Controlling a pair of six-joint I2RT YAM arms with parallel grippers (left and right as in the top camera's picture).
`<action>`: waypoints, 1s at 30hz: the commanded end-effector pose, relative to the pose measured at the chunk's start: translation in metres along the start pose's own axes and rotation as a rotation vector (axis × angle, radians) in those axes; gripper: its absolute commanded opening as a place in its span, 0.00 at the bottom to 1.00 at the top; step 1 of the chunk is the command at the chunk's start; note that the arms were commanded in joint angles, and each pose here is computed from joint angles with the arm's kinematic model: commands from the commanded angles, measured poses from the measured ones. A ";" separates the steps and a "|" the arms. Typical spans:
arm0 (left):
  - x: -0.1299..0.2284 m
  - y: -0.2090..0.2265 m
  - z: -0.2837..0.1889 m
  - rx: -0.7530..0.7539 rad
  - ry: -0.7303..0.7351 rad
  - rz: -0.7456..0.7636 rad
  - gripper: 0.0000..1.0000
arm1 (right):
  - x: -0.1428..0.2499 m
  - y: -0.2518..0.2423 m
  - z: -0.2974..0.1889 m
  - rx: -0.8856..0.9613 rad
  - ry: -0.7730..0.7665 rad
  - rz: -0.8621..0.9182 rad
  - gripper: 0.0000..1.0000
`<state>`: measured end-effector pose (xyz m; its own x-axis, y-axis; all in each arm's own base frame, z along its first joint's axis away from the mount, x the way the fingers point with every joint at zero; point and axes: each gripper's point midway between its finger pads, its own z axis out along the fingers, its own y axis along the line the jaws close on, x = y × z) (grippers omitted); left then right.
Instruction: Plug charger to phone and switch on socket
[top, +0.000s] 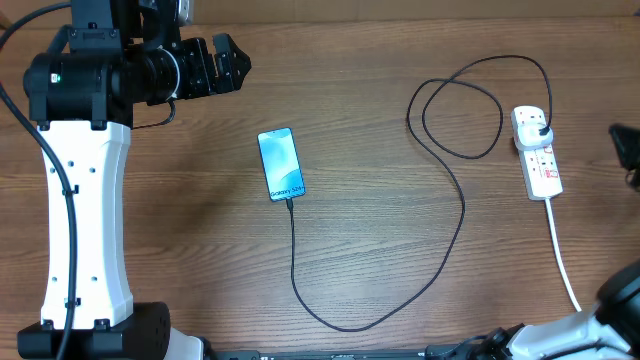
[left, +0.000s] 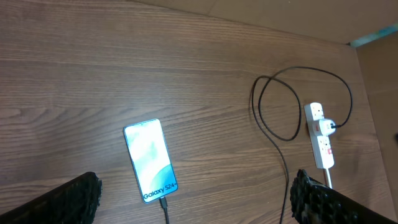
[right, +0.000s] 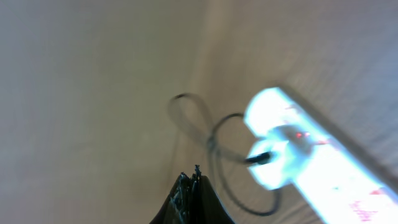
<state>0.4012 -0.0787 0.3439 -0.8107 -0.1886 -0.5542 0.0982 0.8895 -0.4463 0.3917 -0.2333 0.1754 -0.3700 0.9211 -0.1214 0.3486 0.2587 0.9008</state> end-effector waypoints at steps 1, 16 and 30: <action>-0.002 0.005 -0.001 -0.013 -0.006 0.005 0.99 | 0.021 0.069 -0.017 -0.117 0.020 -0.218 0.04; -0.002 0.005 -0.001 -0.013 -0.006 0.005 0.99 | 0.142 0.196 -0.045 -0.154 0.011 -0.604 0.04; -0.002 0.005 -0.001 -0.013 -0.006 0.005 1.00 | 0.239 0.179 -0.096 0.236 -0.118 -0.908 0.04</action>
<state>0.4012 -0.0787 0.3438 -0.8109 -0.1886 -0.5539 0.0980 0.8895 -0.4463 0.2978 0.0285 0.3375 -0.5762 0.4059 -0.7093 0.0307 0.8781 0.4775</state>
